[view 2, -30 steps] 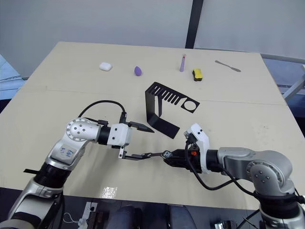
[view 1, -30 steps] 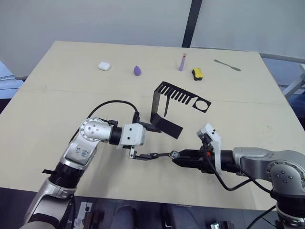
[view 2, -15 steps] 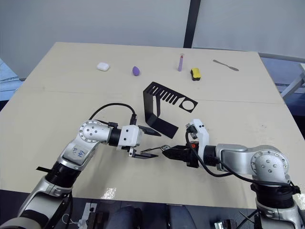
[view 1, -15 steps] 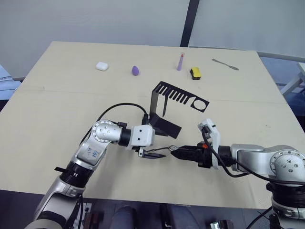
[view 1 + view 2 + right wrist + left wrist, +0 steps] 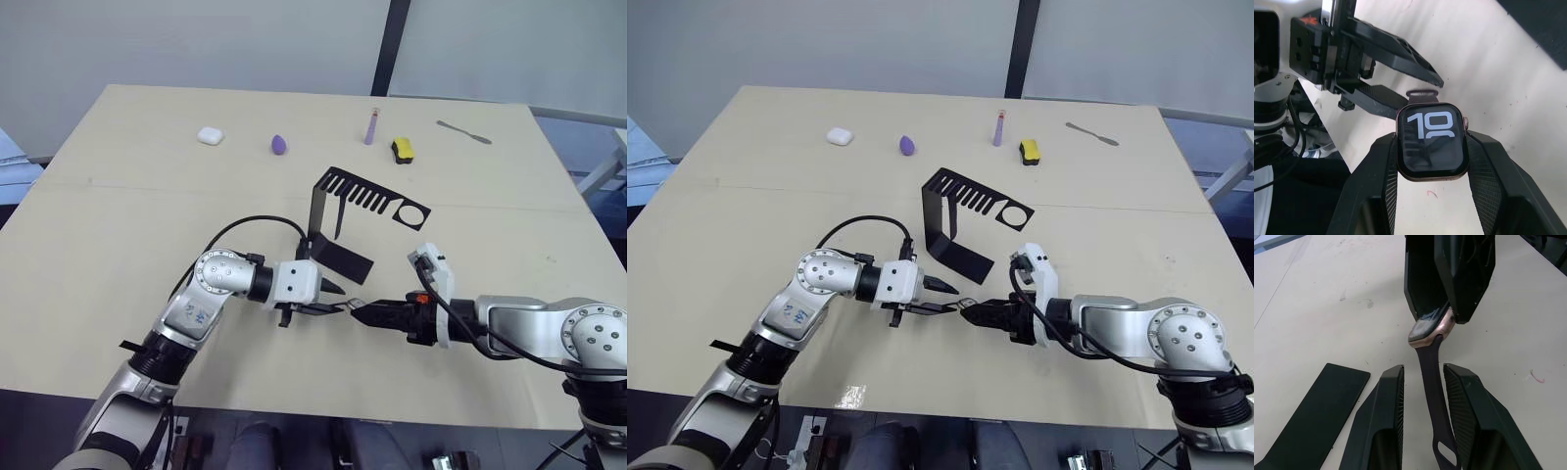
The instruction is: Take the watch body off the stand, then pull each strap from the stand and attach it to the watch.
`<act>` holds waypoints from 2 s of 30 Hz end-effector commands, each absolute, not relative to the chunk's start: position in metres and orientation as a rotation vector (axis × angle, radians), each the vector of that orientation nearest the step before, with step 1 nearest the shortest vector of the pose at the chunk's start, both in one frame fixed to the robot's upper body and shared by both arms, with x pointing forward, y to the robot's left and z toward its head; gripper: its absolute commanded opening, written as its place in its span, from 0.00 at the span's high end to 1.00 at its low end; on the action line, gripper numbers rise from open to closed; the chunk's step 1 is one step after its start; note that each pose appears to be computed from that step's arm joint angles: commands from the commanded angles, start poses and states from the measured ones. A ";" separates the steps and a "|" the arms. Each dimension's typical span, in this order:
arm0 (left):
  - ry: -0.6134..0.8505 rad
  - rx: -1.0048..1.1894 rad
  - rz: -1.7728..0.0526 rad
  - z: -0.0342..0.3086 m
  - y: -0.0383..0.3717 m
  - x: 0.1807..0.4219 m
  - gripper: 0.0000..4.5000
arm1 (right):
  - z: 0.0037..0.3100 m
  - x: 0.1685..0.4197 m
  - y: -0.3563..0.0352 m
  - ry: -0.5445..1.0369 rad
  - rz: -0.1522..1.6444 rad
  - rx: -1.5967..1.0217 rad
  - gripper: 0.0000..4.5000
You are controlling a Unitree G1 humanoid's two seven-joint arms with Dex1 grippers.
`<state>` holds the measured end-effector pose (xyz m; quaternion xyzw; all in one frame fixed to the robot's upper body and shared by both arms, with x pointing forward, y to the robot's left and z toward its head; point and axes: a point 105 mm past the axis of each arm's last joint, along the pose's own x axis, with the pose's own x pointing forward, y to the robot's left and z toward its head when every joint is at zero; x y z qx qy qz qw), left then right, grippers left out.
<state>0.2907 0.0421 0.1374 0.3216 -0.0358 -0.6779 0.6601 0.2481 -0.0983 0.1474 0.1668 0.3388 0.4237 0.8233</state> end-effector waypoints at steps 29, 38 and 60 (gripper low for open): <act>-0.142 0.715 -1.544 0.147 0.026 0.287 1.00 | 0.156 0.246 -0.090 0.703 0.941 0.361 0.66; -0.144 0.717 -1.540 0.148 0.025 0.290 1.00 | 0.158 0.246 -0.087 0.698 0.954 0.356 0.66; 0.012 0.552 -1.608 0.169 0.064 0.282 0.57 | 0.157 0.247 -0.101 0.590 0.942 0.069 0.66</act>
